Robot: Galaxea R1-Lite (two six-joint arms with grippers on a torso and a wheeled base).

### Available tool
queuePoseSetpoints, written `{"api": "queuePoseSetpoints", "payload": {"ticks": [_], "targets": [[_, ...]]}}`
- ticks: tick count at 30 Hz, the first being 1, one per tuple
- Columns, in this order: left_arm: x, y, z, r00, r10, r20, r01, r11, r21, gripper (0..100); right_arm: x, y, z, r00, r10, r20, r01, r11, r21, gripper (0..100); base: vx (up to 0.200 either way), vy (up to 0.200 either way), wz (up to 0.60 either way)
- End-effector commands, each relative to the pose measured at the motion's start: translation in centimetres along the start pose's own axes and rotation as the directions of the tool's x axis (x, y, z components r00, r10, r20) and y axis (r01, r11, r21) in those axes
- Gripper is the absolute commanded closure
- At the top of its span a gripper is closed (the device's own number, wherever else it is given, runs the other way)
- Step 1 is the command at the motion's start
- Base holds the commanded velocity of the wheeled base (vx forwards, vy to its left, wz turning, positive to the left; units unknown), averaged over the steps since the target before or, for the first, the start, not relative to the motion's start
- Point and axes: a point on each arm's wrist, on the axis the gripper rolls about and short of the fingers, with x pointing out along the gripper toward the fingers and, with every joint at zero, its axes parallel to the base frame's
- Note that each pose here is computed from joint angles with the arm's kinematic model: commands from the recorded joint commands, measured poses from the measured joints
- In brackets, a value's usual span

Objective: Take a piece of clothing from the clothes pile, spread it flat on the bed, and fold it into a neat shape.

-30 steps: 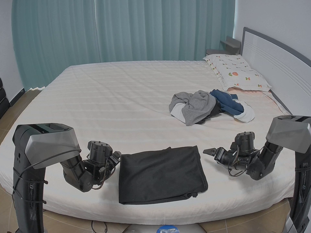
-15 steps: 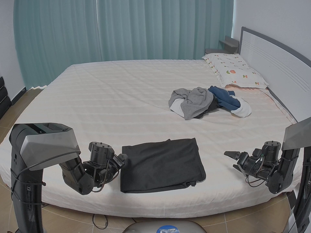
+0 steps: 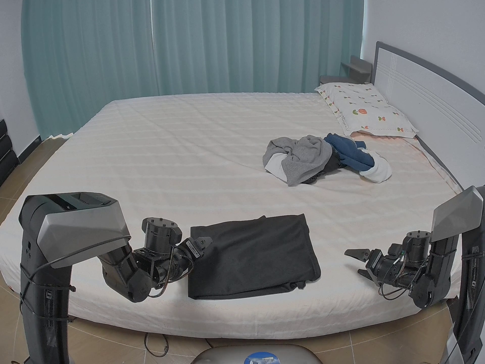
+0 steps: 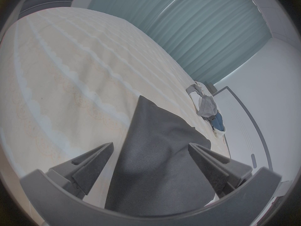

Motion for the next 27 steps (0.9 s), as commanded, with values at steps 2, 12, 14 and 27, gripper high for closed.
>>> {"api": "queuePoseSetpoints", "payload": {"ticks": [2, 12, 14, 27], "targets": [[0.3, 0.5, -0.5, 1.000, 0.006, -0.008, -0.006, 1.000, 0.014, 0, 0.1, -0.1, -0.1, 1.000, 0.004, 0.002, -0.004, 1.000, 0.000, 0, 0.000, 0.000, 0.00], [0.8, 0.8, -1.5, 1.000, -0.009, -0.005, 0.009, 0.998, 0.061, 0, 0.2, -0.2, -0.1, 1.000, 0.001, 0.001, -0.001, 1.000, 0.002, 0, 0.000, 0.000, 0.00], [0.9, 0.8, -1.6, 1.000, -0.008, -0.005, 0.008, 0.998, 0.064, 0, 0.2, -0.2, -0.1, 1.000, 0.001, 0.001, -0.001, 1.000, 0.000, 0, 0.000, 0.000, 0.00], [1.1, 0.8, -1.6, 1.000, -0.005, 0.003, 0.005, 0.998, 0.064, 100, 0.2, -0.2, -0.1, 1.000, 0.001, 0.001, -0.001, 1.000, 0.000, 0, 0.000, 0.000, 0.00]]}}
